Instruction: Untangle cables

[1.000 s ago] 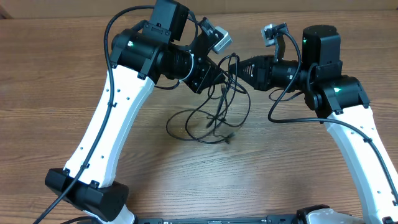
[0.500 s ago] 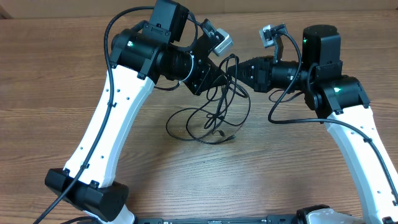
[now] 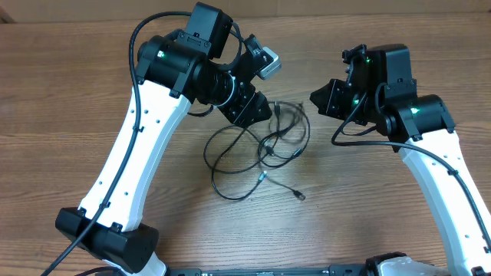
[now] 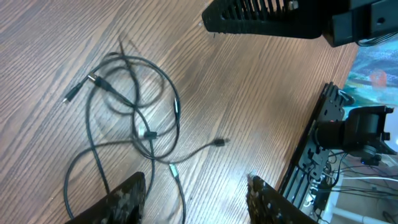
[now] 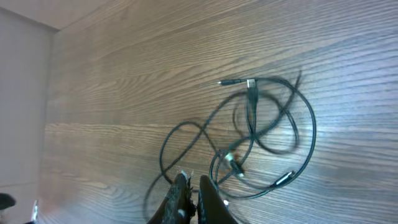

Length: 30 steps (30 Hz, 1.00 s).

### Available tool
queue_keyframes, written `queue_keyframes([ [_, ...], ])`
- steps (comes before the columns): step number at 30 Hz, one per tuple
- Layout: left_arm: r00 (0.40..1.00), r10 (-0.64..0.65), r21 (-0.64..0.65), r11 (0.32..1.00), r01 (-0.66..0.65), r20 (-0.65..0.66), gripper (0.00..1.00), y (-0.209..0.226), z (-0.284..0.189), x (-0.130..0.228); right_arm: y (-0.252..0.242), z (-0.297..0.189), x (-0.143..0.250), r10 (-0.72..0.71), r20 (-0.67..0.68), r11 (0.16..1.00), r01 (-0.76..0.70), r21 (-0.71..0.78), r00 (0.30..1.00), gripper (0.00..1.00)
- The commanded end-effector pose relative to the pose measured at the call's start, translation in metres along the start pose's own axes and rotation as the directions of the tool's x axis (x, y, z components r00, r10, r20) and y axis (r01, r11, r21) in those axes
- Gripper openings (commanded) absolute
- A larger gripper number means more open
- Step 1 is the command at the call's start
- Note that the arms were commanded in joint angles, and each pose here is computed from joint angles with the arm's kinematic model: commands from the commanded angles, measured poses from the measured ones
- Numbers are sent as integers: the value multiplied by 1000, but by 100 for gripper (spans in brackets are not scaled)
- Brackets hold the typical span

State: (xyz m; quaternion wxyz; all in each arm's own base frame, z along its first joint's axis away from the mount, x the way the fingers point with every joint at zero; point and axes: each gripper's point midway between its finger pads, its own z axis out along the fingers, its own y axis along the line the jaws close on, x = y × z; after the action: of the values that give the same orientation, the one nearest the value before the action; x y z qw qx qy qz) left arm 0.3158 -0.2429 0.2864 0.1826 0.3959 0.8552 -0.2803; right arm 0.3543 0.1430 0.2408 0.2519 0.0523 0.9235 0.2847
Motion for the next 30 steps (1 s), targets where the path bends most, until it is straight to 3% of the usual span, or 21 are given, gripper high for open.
queue_keyframes([
  [1, 998, 45, 7, 999, -45, 53, 52, -10, -13, -10, -1, -3, -5, 14, 23, 1000, -14, 15, 1000, 4],
  [4, 998, 47, -8, 999, -47, 52, 51, -7, -13, -10, -6, -3, -3, 20, 19, 999, -20, 40, 1000, 4],
  [5, 998, 47, -21, 999, -46, 48, 51, -5, -13, -10, -19, -4, 0, 31, 19, 993, -33, 111, 999, 4],
  [11, 999, -28, -83, 996, 31, 44, 53, 15, -2, -14, -69, -17, 23, 77, -23, 927, -63, 370, 997, 34],
  [17, 998, -37, -87, 995, 40, 41, 59, 31, 28, -26, -96, -31, 32, 170, -17, 869, -142, 473, 985, 49],
  [20, 995, -98, -144, 984, 103, 36, 59, 48, 46, -30, -115, -42, 31, 247, 9, 840, -219, 496, 969, 59],
  [22, 992, -119, -140, 982, 123, 39, 58, 50, 55, -33, -121, -45, 31, 274, 13, 833, -244, 497, 962, 76],
  [25, 986, -162, -130, 978, 165, 36, 56, 53, 74, -36, -130, -51, 33, 308, 18, 816, -274, 509, 951, 90],
  [30, 971, -241, -110, 965, 239, -2, 55, 56, 116, -35, -137, -56, 36, 310, 5, 810, -267, 523, 951, 99],
])
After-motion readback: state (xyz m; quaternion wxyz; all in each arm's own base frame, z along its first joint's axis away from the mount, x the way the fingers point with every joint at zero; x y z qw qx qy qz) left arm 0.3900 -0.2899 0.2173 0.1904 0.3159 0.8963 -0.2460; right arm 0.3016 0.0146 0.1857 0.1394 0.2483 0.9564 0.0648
